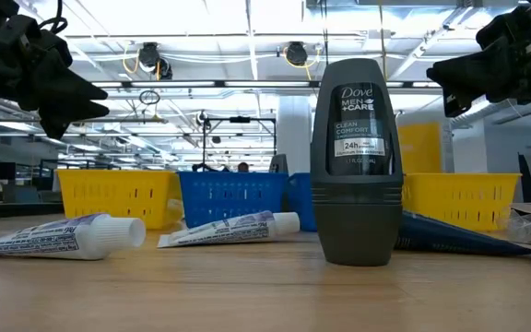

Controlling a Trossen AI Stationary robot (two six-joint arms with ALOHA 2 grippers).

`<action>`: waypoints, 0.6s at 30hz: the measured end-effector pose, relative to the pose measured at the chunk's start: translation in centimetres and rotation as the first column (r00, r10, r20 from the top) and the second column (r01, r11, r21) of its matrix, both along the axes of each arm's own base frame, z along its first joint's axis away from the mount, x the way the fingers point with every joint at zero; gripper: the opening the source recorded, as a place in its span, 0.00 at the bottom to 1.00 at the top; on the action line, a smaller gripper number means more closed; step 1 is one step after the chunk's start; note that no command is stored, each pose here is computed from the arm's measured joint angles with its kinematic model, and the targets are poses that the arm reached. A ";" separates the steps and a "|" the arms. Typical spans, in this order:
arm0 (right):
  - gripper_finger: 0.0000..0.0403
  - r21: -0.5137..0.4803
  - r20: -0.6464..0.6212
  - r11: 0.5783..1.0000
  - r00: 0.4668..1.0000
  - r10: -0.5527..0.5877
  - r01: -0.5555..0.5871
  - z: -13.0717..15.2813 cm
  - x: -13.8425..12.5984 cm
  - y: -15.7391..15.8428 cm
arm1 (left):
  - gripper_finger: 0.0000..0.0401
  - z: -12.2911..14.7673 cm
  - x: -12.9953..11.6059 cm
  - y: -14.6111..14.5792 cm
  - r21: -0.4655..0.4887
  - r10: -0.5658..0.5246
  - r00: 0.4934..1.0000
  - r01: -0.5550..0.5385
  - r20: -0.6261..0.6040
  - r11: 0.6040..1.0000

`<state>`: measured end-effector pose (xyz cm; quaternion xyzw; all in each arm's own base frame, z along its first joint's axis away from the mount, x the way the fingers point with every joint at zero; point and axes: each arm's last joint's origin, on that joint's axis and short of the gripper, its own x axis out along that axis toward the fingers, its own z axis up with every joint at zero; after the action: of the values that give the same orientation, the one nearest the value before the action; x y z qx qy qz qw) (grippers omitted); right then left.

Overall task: Pick & Place Travel size toiletries
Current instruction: Put the deodorant into the left yellow bin

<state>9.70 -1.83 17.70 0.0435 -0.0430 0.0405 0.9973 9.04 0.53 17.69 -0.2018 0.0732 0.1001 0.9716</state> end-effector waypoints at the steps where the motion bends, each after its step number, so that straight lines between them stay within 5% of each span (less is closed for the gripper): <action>1: 0.15 0.000 0.000 1.000 1.000 0.000 0.000 0.0 0.0 0.0 | 0.39 0.0 0.0 0.0 0.000 0.000 1.000 0.000 0.000 1.000; 18: 0.15 -0.004 0.100 1.000 0.995 0.004 -0.004 1.0 -0.1 0.0 | 0.39 0.0 0.0 0.0 0.000 0.000 1.000 0.000 0.000 1.000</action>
<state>9.56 -1.79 18.69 0.0398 -0.0926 0.0448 0.9939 9.04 0.52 17.69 -0.2018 0.0731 0.1000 0.9716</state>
